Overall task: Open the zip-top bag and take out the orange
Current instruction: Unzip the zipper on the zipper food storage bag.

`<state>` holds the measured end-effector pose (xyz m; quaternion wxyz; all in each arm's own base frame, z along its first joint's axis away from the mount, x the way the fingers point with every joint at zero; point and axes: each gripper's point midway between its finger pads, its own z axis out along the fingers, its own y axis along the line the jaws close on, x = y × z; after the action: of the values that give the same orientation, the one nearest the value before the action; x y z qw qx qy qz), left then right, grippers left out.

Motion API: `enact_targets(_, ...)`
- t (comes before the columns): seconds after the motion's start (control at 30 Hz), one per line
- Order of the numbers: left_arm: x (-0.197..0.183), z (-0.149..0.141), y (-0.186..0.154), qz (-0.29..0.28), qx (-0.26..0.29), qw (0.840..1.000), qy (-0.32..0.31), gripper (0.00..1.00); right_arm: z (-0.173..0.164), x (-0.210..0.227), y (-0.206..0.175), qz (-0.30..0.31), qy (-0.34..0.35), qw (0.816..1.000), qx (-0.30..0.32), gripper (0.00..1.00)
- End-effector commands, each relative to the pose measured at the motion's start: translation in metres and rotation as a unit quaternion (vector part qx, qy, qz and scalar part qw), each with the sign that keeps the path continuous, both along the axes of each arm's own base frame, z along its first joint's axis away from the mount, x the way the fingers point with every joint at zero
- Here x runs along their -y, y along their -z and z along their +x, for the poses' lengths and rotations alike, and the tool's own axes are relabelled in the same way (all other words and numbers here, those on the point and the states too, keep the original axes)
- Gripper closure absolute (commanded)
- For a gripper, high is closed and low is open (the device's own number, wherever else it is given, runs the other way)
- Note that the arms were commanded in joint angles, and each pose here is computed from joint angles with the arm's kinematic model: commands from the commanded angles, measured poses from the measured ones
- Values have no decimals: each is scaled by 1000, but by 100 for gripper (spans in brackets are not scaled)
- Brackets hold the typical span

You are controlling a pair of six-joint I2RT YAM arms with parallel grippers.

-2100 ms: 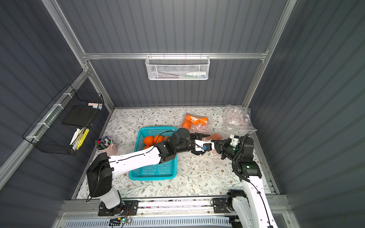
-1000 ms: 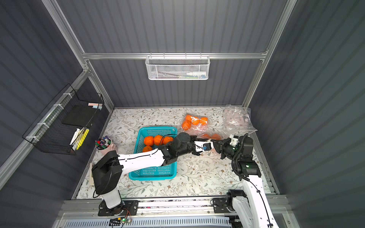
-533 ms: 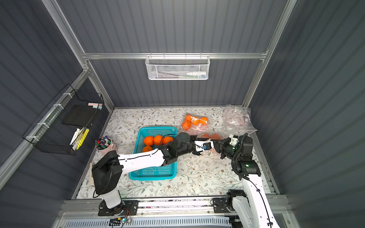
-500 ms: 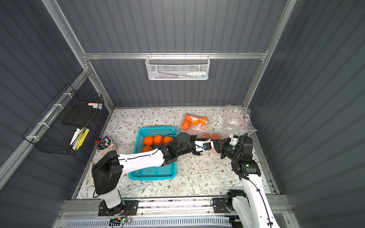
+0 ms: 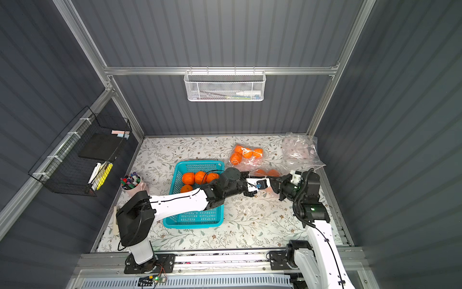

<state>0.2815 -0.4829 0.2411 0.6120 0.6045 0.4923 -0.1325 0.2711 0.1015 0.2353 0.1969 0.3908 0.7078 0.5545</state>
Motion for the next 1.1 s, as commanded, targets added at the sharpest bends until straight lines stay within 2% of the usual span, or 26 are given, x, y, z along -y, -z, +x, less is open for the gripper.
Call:
enact_targets(0.0, 0, -6, -17, -22, -3, 1000, 6, 87, 8, 3, -15, 10, 15, 1000, 11, 100)
enact_targets(0.37, -15, 5, -30, -12, 23, 999, -39, 88, 27, 16, -83, -12, 54, 995, 77, 100)
enact_targets(0.73, -43, 26, -24, 39, 18, 996, -81, 87, 31, 51, -115, -54, 112, 986, 115, 100)
enact_targets(0.77, -43, 30, -40, 28, 24, 996, -83, 87, 32, 55, -117, -55, 117, 985, 118, 100)
enact_targets(1.07, -58, 47, -40, 44, -2, 995, -84, 87, 41, 87, -142, -59, 161, 976, 133, 100)
